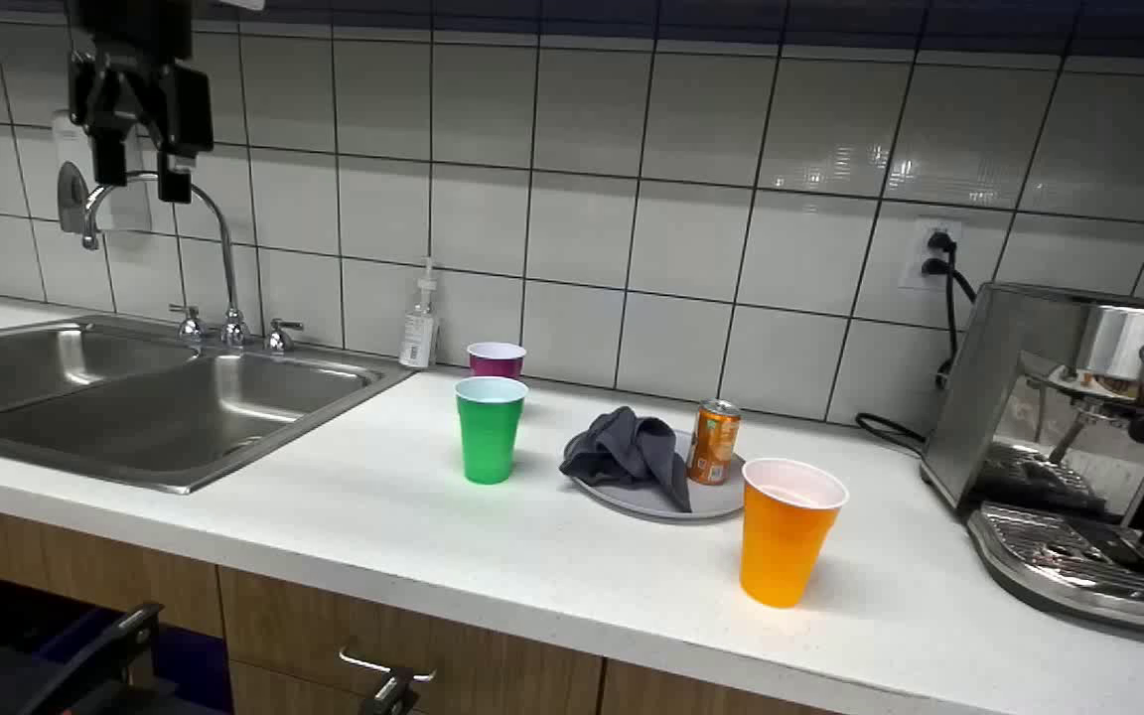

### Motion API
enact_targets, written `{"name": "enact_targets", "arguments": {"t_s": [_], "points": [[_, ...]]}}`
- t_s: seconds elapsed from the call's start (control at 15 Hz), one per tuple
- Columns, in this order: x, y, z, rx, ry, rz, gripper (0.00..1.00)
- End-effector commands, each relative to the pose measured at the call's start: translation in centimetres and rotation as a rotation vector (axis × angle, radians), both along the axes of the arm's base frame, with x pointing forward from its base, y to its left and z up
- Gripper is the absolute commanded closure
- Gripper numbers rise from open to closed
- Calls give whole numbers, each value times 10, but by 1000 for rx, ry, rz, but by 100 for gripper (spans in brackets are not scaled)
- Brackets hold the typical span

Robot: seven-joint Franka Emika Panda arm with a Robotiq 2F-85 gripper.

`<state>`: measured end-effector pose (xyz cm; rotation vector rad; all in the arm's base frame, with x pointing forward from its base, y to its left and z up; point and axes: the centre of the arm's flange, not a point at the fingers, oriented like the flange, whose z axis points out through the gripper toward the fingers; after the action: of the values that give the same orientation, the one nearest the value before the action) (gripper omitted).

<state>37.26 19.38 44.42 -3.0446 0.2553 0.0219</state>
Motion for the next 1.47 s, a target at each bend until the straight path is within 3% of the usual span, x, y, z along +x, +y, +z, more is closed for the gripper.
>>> {"name": "enact_targets", "arguments": {"t_s": [0.0,0.27,0.53,1.0,1.4], "points": [[0,0,0,0,0,0,0],[-3,-3,-2,-40,-35,5,0],[0,-18,-9,-47,-134,-36,0],[17,-69,-18,-48,-290,-202,0],[30,-118,-22,-67,-349,-342,0]]}}
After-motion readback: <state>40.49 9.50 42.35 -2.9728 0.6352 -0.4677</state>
